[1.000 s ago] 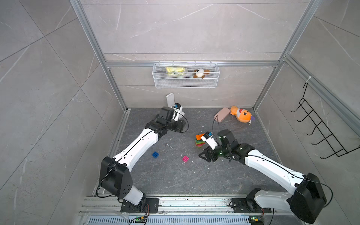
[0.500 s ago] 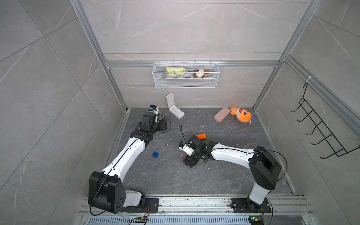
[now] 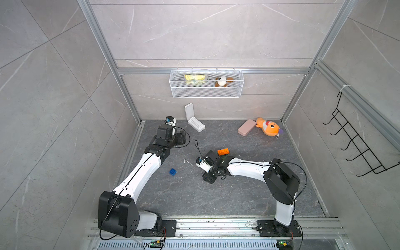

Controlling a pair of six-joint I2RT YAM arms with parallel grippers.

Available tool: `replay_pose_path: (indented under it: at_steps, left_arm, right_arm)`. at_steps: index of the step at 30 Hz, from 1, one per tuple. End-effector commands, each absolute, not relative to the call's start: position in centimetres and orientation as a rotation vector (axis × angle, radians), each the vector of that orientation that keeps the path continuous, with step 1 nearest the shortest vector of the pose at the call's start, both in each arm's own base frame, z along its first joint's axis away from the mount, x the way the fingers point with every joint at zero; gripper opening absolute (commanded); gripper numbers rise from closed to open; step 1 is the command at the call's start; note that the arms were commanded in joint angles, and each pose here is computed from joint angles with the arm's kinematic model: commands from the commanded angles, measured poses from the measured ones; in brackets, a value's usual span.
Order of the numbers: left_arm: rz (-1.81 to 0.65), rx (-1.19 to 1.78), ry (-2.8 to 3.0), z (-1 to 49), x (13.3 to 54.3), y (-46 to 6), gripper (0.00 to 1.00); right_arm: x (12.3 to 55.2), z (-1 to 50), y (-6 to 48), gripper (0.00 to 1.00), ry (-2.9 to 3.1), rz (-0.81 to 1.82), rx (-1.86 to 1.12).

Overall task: Assemble a carrot with lego
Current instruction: Pick up the lego brick from the center of the board.

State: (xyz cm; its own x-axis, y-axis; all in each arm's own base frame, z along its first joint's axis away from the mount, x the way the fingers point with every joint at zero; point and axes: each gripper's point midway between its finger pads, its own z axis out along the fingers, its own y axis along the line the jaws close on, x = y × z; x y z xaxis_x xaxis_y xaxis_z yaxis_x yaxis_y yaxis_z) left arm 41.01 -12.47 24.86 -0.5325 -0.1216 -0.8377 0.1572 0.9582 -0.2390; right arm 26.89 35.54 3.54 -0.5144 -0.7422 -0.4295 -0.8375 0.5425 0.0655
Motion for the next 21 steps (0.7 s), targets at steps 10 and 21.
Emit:
replay_pose_path:
  at_steps: [10, 21]
  left_arm:
    - [-0.384, 0.032, 2.059, 26.4, 41.4, -12.7, 0.70]
    - [-0.449, 0.032, 2.058, 25.7, 41.0, -13.5, 0.70]
  right_arm:
    - [27.0, 2.6, 35.5, 0.47, 2.463, 0.351, -1.317]
    - [26.0, 7.7, 34.5, 0.29, 2.391, 0.438, -1.281]
